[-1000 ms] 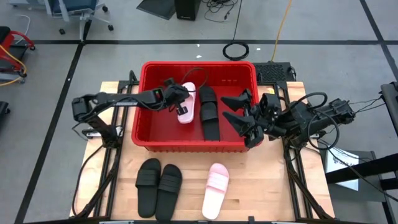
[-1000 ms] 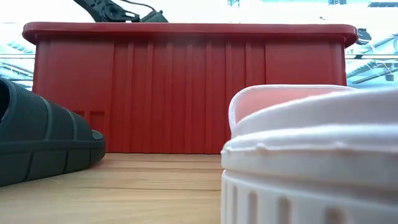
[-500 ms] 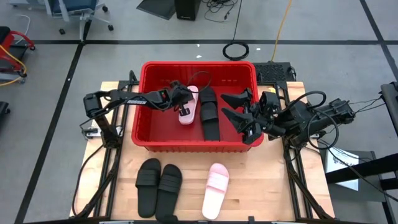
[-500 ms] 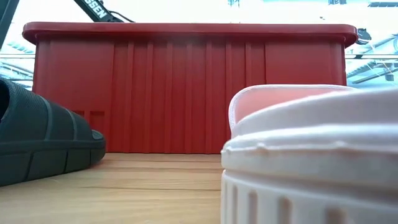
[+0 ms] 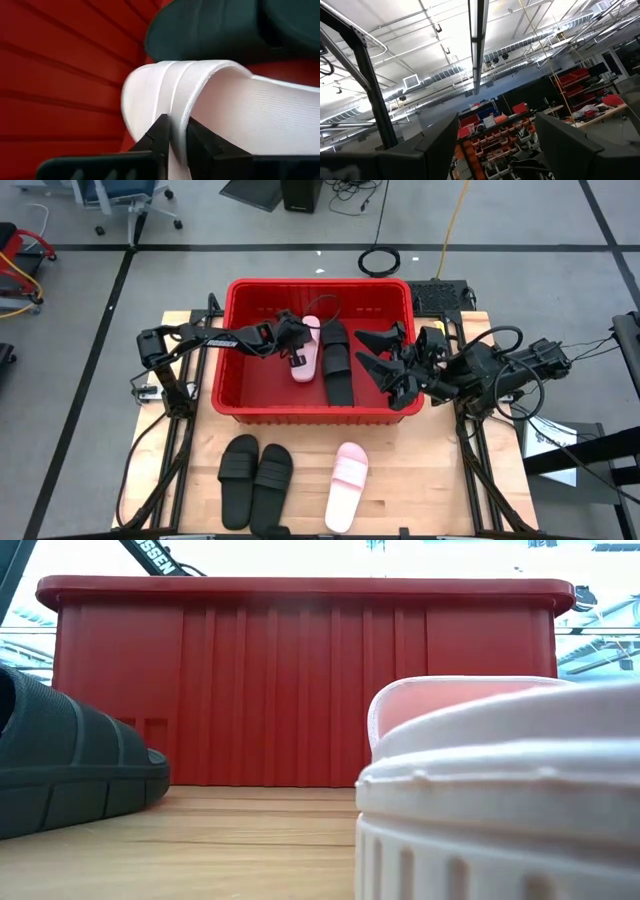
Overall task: Pick and place slides into bin
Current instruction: Put the left pink slide into the red bin, then put the pink slide into the red bin
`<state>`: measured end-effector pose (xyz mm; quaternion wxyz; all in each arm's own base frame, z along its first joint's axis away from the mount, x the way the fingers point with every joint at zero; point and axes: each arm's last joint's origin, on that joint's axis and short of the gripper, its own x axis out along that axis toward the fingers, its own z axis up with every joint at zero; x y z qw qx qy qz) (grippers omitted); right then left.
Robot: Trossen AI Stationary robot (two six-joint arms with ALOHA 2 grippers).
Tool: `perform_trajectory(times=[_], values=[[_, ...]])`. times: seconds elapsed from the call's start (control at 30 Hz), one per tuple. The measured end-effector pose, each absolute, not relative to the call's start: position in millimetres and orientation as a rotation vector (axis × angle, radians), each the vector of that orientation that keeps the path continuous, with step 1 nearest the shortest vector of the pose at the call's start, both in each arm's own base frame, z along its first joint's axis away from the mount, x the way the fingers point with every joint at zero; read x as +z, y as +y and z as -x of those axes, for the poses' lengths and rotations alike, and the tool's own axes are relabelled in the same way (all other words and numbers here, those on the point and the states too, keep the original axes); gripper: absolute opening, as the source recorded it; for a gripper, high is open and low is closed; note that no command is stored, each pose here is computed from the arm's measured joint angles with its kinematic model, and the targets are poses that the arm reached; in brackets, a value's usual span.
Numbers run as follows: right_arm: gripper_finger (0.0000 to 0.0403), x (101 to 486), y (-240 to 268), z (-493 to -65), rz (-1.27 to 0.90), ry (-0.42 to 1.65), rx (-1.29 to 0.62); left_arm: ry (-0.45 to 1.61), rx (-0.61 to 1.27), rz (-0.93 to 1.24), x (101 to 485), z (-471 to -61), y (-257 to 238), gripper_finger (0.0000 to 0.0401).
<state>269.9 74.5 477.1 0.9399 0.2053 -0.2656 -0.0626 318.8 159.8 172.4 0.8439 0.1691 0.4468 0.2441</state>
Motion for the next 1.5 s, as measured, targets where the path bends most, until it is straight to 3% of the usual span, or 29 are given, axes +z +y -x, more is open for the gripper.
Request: perform_trajectory(times=[0.43, 0.63, 1.0, 1.27, 1.5], values=[[0.0254, 475.5, 75.0, -270.9, -0.411, -0.523, -0.127, 0.981, 0.451, -0.301, 169.7, -321.8, 138.5, 0.0185], [0.0254, 474.4, 75.3, -271.5, -0.405, -0.511, -0.125, 0.904, 0.473, -0.261, 201.9, -316.7, 126.7, 0.0225], [0.0254, 470.1, 75.3, -274.0, -0.376, -0.462, -0.133, 0.608, 0.491, -0.213, 287.4, -289.5, 91.4, 0.0237], [0.0254, 463.3, 97.5, -271.1, -0.327, -0.37, -0.02, 0.425, 0.455, -0.077, 332.4, -256.1, 56.4, 0.0237], [0.0254, 466.8, 125.4, -261.5, -0.285, -0.168, 0.065, 0.238, 0.383, 0.053, 365.0, -226.0, 28.2, 0.0237]])
